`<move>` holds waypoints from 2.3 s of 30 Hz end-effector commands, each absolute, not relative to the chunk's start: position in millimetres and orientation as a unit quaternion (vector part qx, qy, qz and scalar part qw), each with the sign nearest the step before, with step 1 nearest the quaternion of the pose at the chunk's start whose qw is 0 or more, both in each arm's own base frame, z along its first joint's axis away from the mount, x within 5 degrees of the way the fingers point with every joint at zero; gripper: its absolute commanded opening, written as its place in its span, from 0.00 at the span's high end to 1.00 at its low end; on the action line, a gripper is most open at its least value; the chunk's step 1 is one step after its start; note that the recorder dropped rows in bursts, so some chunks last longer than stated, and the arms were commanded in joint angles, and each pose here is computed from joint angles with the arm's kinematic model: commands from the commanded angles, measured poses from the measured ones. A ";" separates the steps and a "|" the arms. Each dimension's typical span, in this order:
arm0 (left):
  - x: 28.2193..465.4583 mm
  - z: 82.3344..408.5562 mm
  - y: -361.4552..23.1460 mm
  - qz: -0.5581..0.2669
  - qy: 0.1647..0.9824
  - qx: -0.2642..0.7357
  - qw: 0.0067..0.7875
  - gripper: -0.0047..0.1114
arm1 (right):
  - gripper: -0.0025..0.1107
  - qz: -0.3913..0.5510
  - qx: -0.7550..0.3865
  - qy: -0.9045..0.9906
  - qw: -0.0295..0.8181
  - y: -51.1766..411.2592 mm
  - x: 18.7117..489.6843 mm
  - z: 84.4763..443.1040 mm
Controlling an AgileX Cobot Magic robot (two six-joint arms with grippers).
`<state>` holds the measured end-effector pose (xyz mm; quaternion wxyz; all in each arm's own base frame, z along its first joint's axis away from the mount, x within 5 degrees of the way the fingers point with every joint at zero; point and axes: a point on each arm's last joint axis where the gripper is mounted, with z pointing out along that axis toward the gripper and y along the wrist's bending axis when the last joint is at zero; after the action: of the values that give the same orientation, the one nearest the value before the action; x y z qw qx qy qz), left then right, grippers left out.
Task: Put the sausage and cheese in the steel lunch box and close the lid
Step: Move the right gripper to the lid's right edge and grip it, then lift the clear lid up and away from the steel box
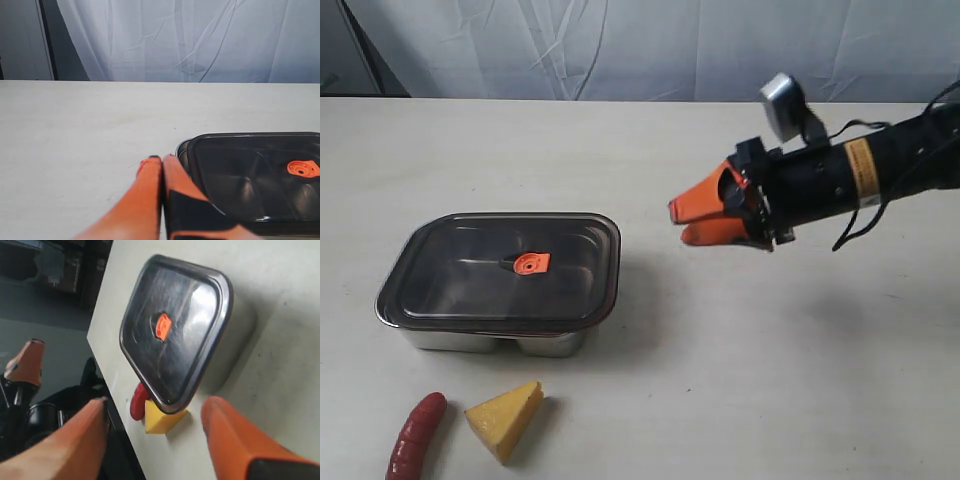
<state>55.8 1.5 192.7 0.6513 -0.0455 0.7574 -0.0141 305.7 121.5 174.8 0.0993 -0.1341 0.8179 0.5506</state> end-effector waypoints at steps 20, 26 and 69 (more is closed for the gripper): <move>55.5 192.2 0.8 -0.022 0.755 -0.047 0.654 0.96 | 0.52 0.547 -0.143 0.820 0.088 196.6 297.6 105.8; 55.5 192.2 0.8 -0.022 0.755 -0.047 0.654 0.96 | 0.52 0.551 -0.138 0.817 0.101 197.1 299.9 107.0; 55.5 192.2 0.8 -0.022 0.755 -0.047 0.654 0.96 | 0.94 0.520 -0.172 0.827 0.127 205.6 297.3 102.0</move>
<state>55.8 1.5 192.7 0.6513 -0.0455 0.7574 -0.0141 295.7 207.1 105.2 0.1172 -0.1618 0.8164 0.5418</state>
